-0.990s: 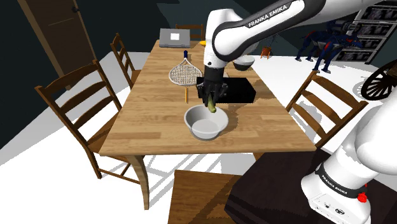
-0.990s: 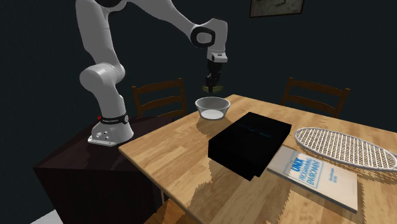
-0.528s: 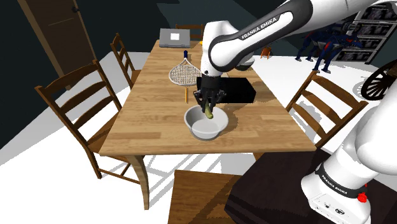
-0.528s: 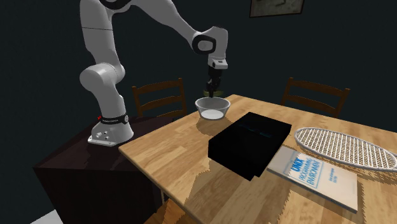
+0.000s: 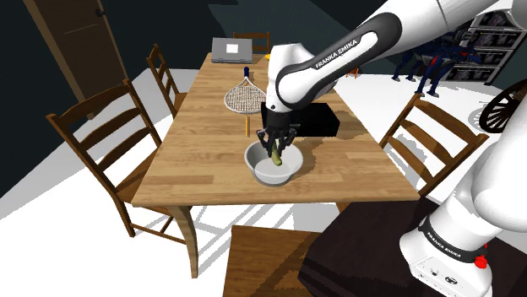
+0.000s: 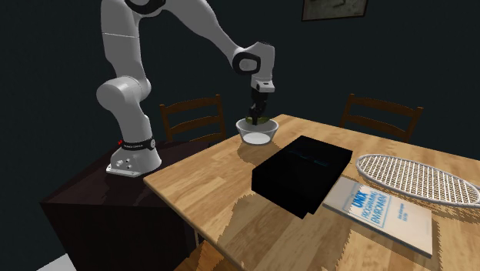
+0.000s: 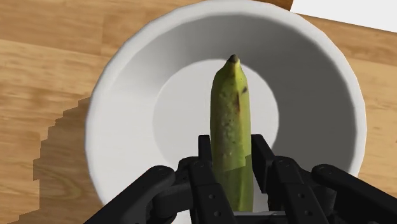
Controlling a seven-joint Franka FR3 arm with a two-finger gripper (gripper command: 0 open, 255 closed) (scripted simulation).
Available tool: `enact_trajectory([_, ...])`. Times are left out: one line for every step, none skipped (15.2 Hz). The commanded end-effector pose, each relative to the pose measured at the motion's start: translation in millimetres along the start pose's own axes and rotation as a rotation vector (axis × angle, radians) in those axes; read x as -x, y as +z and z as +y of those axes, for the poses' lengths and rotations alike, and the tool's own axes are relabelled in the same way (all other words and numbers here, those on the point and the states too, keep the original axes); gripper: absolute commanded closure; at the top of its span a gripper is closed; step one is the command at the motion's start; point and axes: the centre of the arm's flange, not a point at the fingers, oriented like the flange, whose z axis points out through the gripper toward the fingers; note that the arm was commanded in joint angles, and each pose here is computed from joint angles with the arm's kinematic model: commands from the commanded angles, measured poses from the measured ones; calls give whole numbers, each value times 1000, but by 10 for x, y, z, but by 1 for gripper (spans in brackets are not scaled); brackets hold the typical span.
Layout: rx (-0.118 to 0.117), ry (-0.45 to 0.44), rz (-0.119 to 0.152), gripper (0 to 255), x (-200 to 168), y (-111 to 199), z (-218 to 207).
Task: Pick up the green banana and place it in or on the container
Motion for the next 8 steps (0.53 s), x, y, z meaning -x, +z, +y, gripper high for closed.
enact_trajectory([0, 0, 0, 255, -2, 11, -1])
enact_trajectory([0, 0, 0, 255, -2, 11, -1])
enact_trajectory([0, 0, 0, 255, -2, 11, -1])
enact_trajectory([0, 0, 0, 255, -2, 11, -1])
enact_trajectory([0, 0, 0, 255, -2, 11, -1])
enact_trajectory([0, 0, 0, 0, -2, 11, -1])
enact_trajectory([0, 0, 0, 0, -2, 11, -1])
enact_trajectory([0, 0, 0, 0, -2, 11, -1])
